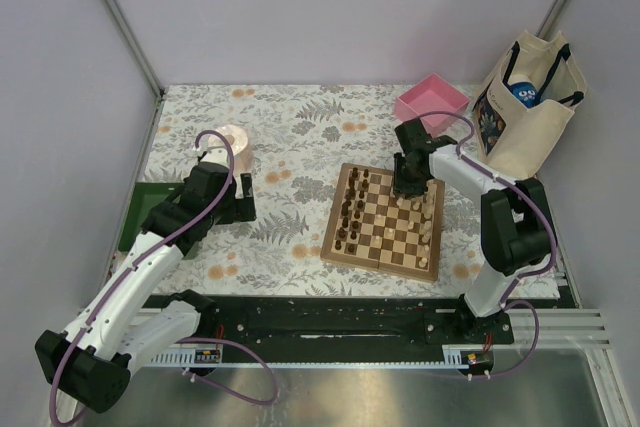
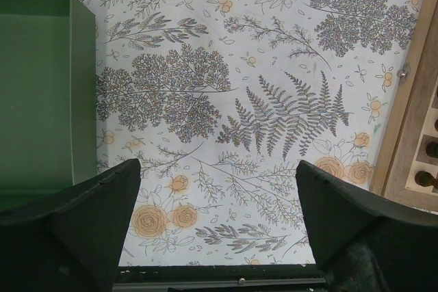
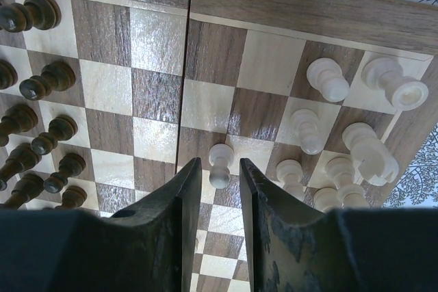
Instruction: Set up the chess pieces on the board
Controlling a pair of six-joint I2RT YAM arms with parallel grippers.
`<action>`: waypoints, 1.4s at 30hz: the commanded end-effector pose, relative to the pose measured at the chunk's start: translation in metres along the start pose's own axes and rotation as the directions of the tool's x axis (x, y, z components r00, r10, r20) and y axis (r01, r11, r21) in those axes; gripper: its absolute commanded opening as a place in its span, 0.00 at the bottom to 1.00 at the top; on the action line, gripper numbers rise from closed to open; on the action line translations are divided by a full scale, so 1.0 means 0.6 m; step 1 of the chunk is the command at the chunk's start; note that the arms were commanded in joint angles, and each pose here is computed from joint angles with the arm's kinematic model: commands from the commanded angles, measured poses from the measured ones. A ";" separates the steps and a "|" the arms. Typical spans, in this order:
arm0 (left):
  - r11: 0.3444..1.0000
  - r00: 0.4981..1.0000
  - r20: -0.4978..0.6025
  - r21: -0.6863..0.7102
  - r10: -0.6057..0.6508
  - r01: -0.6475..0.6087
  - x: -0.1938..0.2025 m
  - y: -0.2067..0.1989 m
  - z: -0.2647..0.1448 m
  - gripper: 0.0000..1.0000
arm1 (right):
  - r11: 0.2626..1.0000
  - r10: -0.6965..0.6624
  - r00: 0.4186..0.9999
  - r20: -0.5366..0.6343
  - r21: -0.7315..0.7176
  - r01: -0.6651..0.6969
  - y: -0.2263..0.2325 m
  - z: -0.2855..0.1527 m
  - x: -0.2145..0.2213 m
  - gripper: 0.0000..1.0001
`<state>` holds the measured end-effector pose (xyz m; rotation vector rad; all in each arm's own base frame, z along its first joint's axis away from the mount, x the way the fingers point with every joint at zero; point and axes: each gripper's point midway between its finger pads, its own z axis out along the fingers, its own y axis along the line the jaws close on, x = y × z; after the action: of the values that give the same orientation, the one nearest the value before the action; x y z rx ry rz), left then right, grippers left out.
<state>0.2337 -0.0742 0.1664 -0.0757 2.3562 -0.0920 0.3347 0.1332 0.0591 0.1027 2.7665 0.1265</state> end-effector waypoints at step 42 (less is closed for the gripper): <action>1.000 1.000 0.028 0.031 -0.005 0.005 -0.014 -0.010 -0.001 0.99 | 1.000 0.012 0.995 0.102 0.017 -0.014 -0.033 -0.094 0.029 0.15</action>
<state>0.2336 -0.0743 0.1664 -0.0754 2.3564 -0.0928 0.3100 0.1220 0.0960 0.1082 2.6847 0.1533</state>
